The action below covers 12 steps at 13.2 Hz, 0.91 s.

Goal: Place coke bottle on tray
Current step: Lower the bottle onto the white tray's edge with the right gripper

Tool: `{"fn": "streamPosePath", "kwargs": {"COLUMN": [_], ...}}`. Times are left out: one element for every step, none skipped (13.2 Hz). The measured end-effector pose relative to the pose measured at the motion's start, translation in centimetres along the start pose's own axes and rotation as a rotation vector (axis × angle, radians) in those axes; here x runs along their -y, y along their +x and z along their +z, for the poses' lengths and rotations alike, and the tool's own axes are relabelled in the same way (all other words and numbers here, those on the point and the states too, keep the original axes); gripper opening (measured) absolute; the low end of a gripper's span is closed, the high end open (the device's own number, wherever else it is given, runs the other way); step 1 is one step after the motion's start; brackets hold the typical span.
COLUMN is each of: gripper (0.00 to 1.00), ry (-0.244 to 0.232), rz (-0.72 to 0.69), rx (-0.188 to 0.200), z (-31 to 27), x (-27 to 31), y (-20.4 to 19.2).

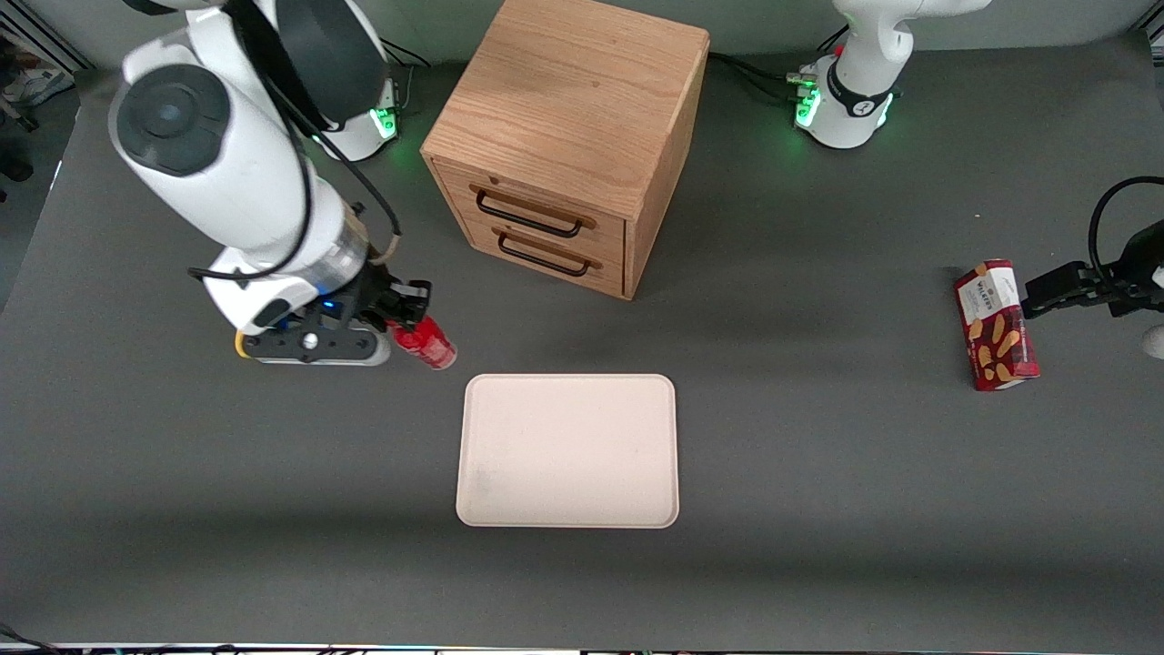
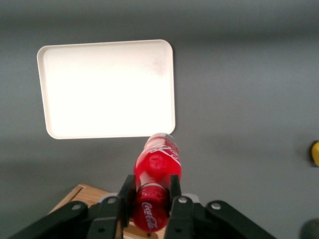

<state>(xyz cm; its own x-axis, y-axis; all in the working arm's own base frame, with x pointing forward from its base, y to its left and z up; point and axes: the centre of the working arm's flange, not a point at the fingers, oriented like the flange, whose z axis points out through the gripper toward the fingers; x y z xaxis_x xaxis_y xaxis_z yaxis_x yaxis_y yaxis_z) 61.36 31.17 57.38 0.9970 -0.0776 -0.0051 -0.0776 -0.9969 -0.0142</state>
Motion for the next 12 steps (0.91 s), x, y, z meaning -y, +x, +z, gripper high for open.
{"fn": "streamPosePath", "kwargs": {"gripper": [0.32, 0.32, 0.32, 0.32, 0.32, 0.32, 0.32, 0.32, 0.32, 0.32, 0.32, 0.32], "ry": [0.004, 0.006, 0.005, 0.005, 0.007, 0.007, 0.009, 0.009, 0.0, -0.014, -0.024, -0.027], "rz": [0.004, 0.009, 0.014, 0.018, 0.02, 0.022, 0.024, 0.025, 0.024, 0.019, 0.012, 0.008], "rx": [-0.006, -0.012, -0.01, -0.012, -0.014, -0.015, -0.018, -0.027, -0.047, -0.074, -0.089, -0.093], "z": [0.6, 1.2, 1.9, 2.9, 4.1, 5.6, 7.1, 9.0, 10.9, 12.8, 14.7, 16.3], "x": [0.3, 0.3, 0.2, 0.3, 0.5, 0.7, 0.9, 1.1, 1.1, 1.0, 1.1, 1.1], "y": [0.5, 1.1, 1.6, 2.2, 2.9, 3.5, 4.2, 5.0, 5.8, 6.4, 6.7, 6.8]}}
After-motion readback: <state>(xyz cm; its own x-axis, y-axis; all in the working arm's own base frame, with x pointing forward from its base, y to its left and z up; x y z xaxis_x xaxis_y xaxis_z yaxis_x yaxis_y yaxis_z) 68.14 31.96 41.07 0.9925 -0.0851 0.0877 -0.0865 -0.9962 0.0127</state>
